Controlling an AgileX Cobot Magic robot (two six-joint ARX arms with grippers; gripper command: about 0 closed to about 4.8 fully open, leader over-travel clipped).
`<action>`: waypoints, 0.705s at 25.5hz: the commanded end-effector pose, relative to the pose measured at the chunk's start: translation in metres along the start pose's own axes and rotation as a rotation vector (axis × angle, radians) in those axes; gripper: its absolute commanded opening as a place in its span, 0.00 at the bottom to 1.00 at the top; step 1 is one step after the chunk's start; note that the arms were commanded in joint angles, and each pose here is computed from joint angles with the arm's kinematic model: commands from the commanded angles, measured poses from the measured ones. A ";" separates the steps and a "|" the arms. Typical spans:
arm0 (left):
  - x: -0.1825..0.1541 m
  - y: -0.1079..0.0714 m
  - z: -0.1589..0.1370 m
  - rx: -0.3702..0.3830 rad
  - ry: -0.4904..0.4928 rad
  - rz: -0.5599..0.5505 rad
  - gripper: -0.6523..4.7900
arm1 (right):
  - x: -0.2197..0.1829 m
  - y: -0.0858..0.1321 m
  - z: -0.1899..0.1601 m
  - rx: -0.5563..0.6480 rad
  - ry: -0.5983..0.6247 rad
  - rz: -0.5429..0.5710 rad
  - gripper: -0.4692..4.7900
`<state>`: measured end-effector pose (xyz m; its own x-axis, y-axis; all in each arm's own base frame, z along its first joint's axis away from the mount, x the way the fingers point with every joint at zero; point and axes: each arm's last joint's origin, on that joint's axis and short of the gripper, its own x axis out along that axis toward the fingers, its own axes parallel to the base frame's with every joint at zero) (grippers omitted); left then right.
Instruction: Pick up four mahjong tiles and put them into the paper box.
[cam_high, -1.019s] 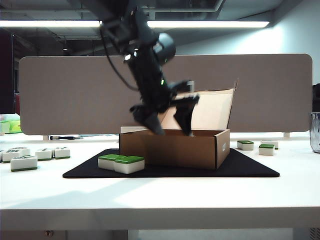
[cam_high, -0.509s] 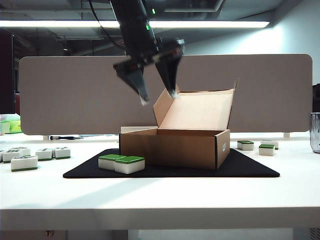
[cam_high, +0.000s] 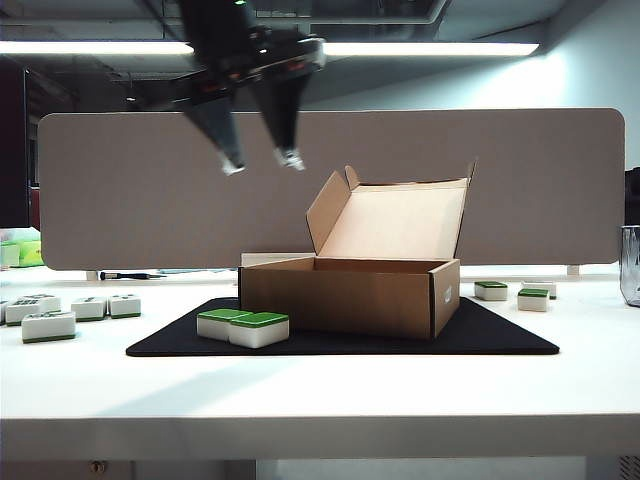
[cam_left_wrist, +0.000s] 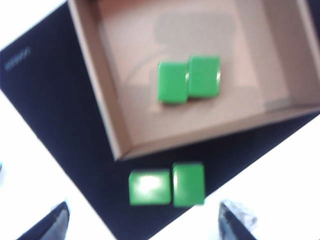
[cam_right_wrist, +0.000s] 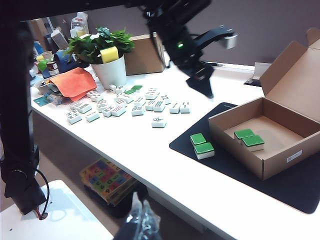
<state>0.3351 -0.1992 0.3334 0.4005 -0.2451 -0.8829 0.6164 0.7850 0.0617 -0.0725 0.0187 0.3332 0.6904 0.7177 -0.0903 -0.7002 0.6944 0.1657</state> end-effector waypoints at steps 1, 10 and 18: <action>0.005 0.003 -0.014 -0.009 0.011 0.009 0.81 | -0.002 0.002 -0.002 -0.006 -0.003 -0.002 0.09; 0.053 -0.001 -0.041 -0.010 0.084 -0.005 1.00 | -0.002 0.002 -0.002 -0.006 -0.002 -0.002 0.09; 0.091 -0.003 -0.050 -0.019 0.132 -0.036 1.00 | -0.002 0.002 -0.002 -0.006 -0.003 -0.002 0.09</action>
<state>0.3356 -0.1936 0.2315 0.2948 -0.1801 -0.9385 0.6093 0.7920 0.0394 -0.0728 0.0187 0.3312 0.6881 0.7177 -0.1068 -0.6962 0.6946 0.1812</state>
